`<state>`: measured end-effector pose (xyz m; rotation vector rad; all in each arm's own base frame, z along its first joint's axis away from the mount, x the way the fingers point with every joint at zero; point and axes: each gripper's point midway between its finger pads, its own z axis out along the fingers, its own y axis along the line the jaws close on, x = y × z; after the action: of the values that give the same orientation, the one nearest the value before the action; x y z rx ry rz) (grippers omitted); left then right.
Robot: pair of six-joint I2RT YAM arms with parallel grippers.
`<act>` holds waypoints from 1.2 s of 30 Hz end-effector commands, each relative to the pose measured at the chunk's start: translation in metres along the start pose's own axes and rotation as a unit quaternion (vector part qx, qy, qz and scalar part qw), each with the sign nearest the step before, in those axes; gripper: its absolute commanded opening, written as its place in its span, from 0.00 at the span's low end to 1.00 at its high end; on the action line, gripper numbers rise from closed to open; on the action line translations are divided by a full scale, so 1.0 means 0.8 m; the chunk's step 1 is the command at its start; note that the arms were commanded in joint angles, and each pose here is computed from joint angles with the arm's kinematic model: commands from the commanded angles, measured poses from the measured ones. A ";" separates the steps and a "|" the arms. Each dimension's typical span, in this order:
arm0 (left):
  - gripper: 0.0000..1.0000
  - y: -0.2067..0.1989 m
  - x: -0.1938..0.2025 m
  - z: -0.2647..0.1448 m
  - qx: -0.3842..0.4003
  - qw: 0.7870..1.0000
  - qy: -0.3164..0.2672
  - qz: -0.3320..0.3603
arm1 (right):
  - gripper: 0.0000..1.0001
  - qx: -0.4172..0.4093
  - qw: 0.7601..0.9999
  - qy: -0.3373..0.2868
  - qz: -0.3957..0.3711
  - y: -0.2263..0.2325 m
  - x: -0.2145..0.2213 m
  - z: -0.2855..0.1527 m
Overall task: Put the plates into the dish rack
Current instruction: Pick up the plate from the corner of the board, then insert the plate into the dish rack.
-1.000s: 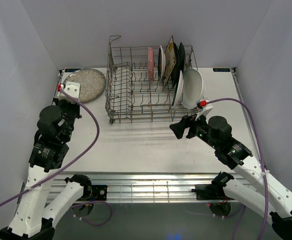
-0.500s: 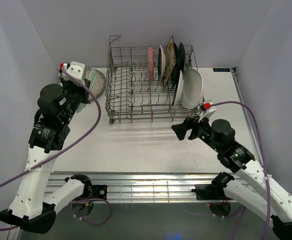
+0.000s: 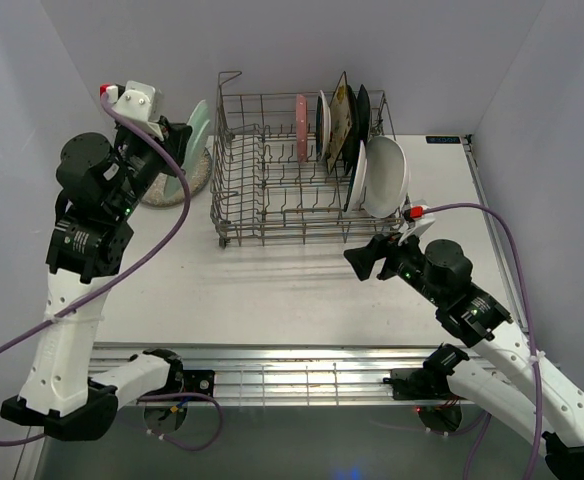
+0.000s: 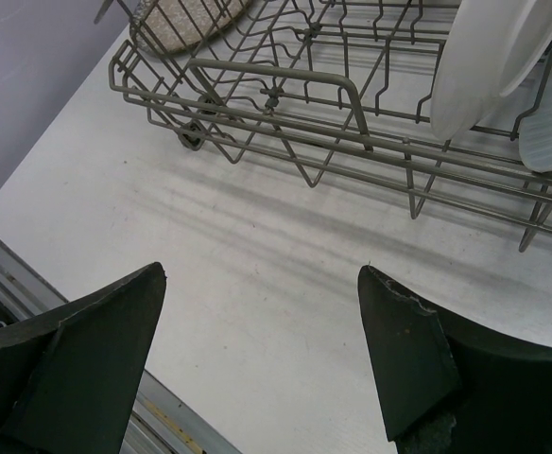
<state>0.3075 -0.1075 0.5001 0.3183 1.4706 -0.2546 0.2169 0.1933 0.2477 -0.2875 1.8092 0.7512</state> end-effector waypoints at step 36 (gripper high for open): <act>0.00 -0.177 -0.082 0.159 0.036 0.985 -0.099 -0.137 | 0.89 0.015 0.998 -0.054 0.011 -0.005 -0.022 -0.023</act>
<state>0.3804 -0.3062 0.4825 0.3168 1.5271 -0.4436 0.2117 0.1787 0.2601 -0.2229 1.7526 0.7425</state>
